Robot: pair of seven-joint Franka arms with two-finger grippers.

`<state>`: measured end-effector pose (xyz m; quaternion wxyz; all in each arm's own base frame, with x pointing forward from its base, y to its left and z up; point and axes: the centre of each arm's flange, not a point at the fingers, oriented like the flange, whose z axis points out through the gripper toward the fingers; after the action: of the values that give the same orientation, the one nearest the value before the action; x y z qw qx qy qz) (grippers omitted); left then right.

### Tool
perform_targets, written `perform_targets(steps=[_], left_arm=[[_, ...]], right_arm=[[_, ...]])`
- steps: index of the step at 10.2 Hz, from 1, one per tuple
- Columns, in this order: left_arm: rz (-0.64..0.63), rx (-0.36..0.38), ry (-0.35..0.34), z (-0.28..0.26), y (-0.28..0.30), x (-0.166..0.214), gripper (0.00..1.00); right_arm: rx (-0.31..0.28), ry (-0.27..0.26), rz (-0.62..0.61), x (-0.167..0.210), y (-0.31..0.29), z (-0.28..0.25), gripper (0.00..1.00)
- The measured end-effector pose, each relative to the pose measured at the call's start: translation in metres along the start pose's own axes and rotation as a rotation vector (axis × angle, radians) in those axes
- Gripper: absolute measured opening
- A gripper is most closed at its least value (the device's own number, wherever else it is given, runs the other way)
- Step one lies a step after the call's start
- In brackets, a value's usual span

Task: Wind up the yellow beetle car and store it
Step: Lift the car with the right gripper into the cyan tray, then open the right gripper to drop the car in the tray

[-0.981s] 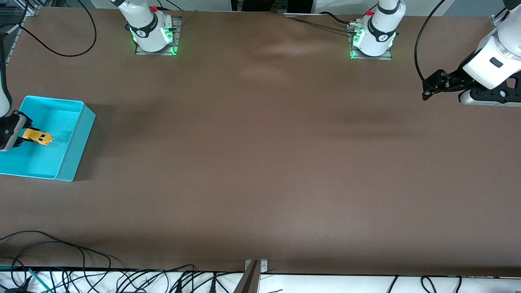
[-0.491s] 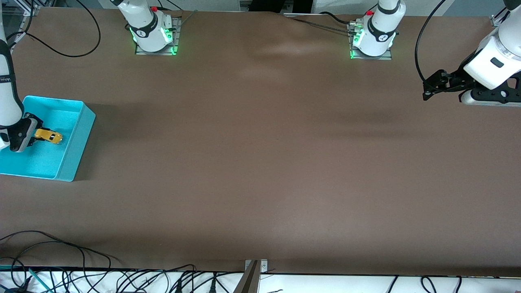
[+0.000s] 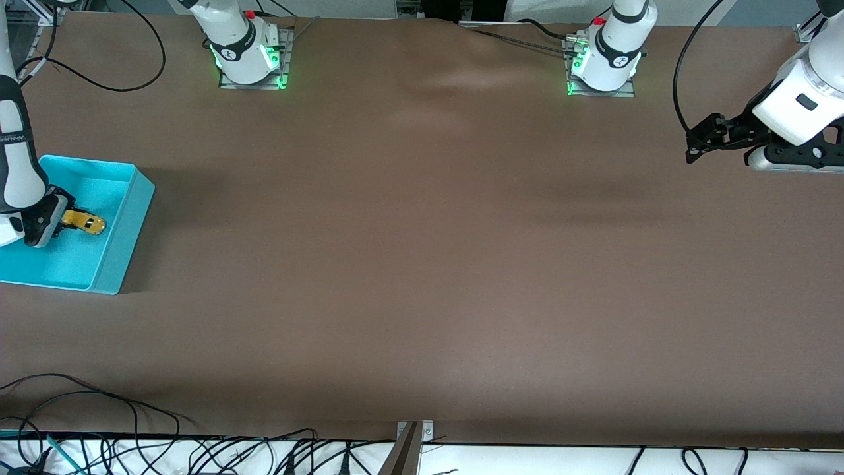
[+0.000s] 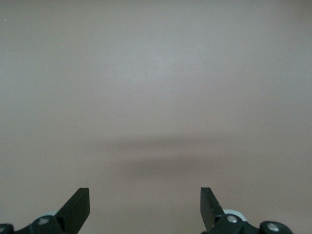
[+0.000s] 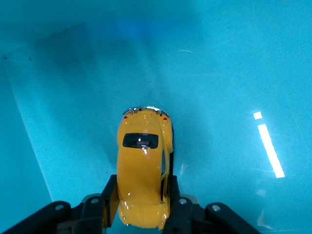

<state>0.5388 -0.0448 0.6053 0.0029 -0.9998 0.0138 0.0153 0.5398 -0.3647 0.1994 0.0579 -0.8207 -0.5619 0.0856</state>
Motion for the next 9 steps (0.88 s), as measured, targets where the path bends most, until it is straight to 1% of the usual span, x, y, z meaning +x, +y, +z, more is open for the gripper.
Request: perform_targets(steps=[2, 7, 8, 9], left_arm=[[0.0, 0.0, 0.0, 0.0001, -0.0001, 0.0001, 1.0], [-0.001, 0.0, 0.0, 0.0001, -0.0008, 0.0001, 1.0], [-0.001, 0.0, 0.0, 0.0002, -0.0008, 0.0002, 1.0], [-0.001, 0.0, 0.0, 0.0003, -0.0008, 0.0002, 1.0]], right_arm=[[-0.015, -0.003, -0.001, -0.0003, 0.0017, -0.0007, 0.43], [-0.018, -0.004, -0.003, 0.0002, 0.0022, -0.0008, 0.44], [-0.021, -0.004, -0.003, 0.0003, 0.0026, -0.0001, 0.54], [-0.021, -0.005, -0.003, 0.0006, 0.0029, 0.0011, 0.67]])
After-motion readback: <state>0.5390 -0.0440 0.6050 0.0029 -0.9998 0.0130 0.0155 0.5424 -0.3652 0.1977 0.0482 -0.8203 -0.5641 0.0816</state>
